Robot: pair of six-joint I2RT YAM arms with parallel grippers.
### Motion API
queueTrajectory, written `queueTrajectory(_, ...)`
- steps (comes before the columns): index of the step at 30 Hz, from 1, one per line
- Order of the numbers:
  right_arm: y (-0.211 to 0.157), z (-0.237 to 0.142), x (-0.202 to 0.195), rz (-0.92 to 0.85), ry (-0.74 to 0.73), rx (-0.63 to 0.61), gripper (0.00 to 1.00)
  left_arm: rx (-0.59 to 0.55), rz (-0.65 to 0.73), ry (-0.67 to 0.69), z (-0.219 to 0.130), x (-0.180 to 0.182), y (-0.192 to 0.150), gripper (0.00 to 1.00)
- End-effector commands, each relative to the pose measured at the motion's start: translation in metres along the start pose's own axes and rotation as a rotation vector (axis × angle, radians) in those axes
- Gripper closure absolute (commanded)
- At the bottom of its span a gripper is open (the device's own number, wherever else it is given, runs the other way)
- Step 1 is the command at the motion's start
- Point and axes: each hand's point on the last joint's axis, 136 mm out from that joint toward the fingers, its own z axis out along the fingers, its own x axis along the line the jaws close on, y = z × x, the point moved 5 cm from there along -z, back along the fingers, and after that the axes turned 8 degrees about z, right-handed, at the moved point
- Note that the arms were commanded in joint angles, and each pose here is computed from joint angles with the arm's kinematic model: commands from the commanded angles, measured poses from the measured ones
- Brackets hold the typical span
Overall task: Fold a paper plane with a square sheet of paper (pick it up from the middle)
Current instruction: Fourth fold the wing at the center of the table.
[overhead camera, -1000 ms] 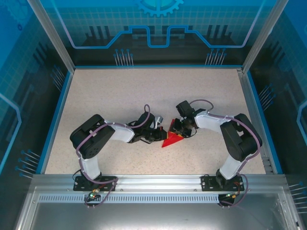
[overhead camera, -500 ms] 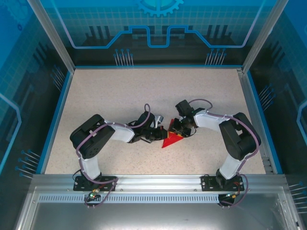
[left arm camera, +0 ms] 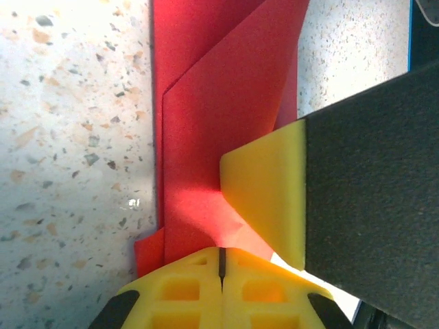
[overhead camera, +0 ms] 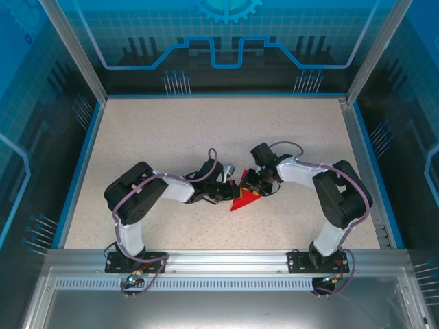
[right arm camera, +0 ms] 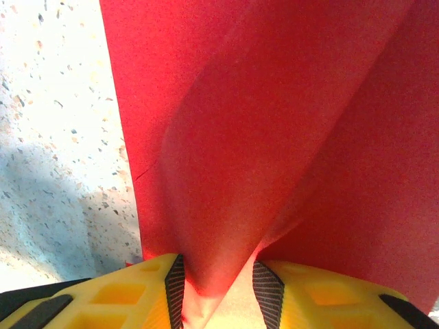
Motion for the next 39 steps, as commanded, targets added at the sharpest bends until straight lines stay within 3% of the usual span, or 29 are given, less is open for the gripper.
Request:
queueTrajectory(1, -0.015, 0.032, -0.044, 0.035, -0.173, 0.067, 0.62, 0.012, 0.009, 0.042, 0.004, 0.006, -0.001, 0.97)
queueTrajectory(9, -0.015, 0.027, -0.041, 0.018, -0.154, 0.066, 0.61, 0.03, -0.011, 0.079, 0.003, 0.013, -0.007, 0.99)
queueTrajectory(18, 0.002, -0.051, 0.015, -0.162, 0.175, -0.137, 0.56, 0.058, -0.031, 0.113, 0.002, 0.02, -0.014, 1.0)
queueTrajectory(25, -0.011, -0.035, 0.02, -0.223, 0.274, -0.056, 0.82, 0.067, -0.038, 0.128, 0.003, 0.021, -0.016, 1.0)
queueTrajectory(29, -0.012, -0.023, 0.019, -0.221, 0.266, -0.027, 0.91, 0.069, -0.042, 0.138, 0.003, 0.022, -0.016, 1.0)
queueTrajectory(39, -0.014, 0.003, 0.003, -0.212, 0.206, 0.024, 0.95, 0.076, -0.053, 0.153, 0.003, 0.024, -0.018, 1.0)
